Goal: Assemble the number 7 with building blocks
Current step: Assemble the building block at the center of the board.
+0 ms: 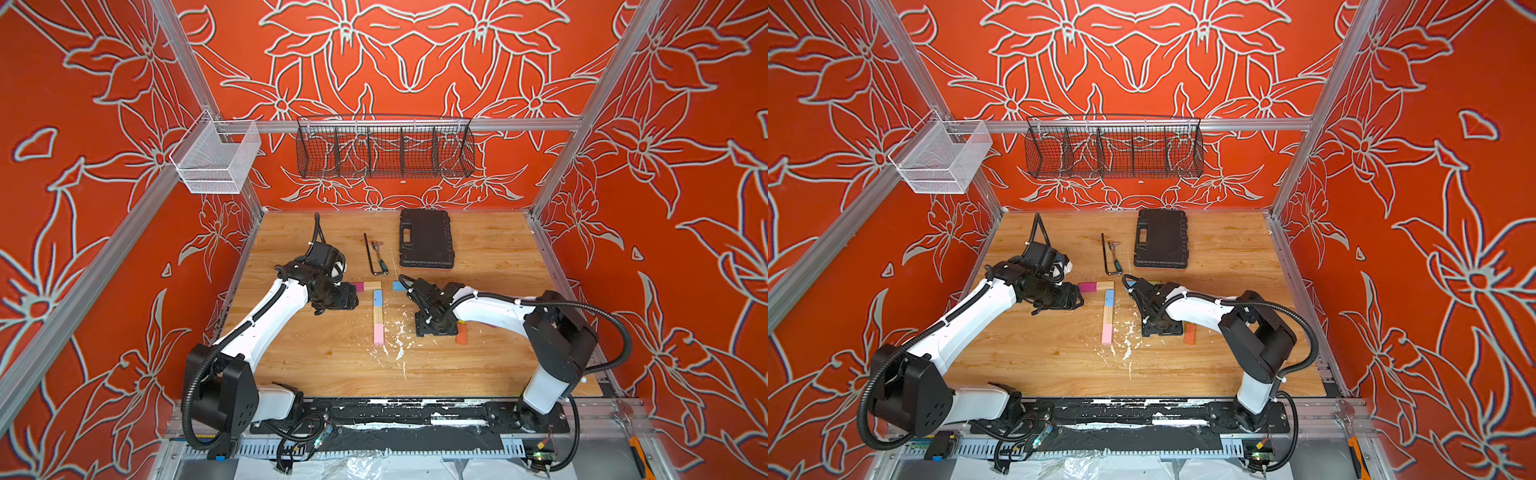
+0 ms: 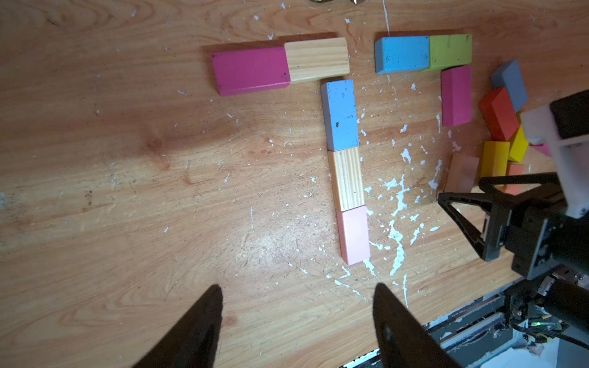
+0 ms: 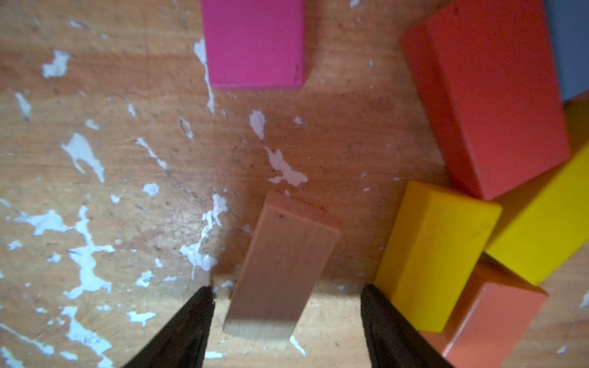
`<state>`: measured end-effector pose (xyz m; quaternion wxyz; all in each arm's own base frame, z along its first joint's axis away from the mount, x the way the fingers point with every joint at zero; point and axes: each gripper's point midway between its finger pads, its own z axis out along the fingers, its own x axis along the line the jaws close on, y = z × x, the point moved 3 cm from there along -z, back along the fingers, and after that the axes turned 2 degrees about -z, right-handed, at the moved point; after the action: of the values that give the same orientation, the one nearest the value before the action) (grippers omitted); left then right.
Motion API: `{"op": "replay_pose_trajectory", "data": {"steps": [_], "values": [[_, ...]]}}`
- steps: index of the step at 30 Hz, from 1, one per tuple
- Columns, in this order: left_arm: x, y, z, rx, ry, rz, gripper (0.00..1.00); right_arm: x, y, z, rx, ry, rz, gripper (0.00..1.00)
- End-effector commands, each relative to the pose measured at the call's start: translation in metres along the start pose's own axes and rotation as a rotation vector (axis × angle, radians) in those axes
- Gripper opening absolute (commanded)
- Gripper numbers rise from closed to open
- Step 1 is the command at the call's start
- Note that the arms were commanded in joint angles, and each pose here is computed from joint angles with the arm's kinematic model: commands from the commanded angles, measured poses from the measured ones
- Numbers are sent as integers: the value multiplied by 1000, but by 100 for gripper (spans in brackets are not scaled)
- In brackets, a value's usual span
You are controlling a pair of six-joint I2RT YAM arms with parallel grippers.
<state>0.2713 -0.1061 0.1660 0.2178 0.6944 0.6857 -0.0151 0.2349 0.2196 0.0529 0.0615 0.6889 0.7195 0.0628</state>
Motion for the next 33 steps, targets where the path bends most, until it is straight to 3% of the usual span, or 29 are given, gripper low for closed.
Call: {"op": "replay_pose_trajectory", "data": {"steps": [1, 4, 15, 33], "values": [[-1, 2, -1, -5, -13, 14, 72, 0, 10, 1, -24, -15, 26, 74], [-1, 3, -1, -3, -16, 13, 72, -2, 12, 4, -22, -7, 34, 68], [0, 3, 1, 4, -19, 6, 72, 0, 20, 3, -23, 41, 27, 23], [3, 4, 2, 8, -17, -3, 72, 7, 36, 7, -1, 91, 6, 22]]}}
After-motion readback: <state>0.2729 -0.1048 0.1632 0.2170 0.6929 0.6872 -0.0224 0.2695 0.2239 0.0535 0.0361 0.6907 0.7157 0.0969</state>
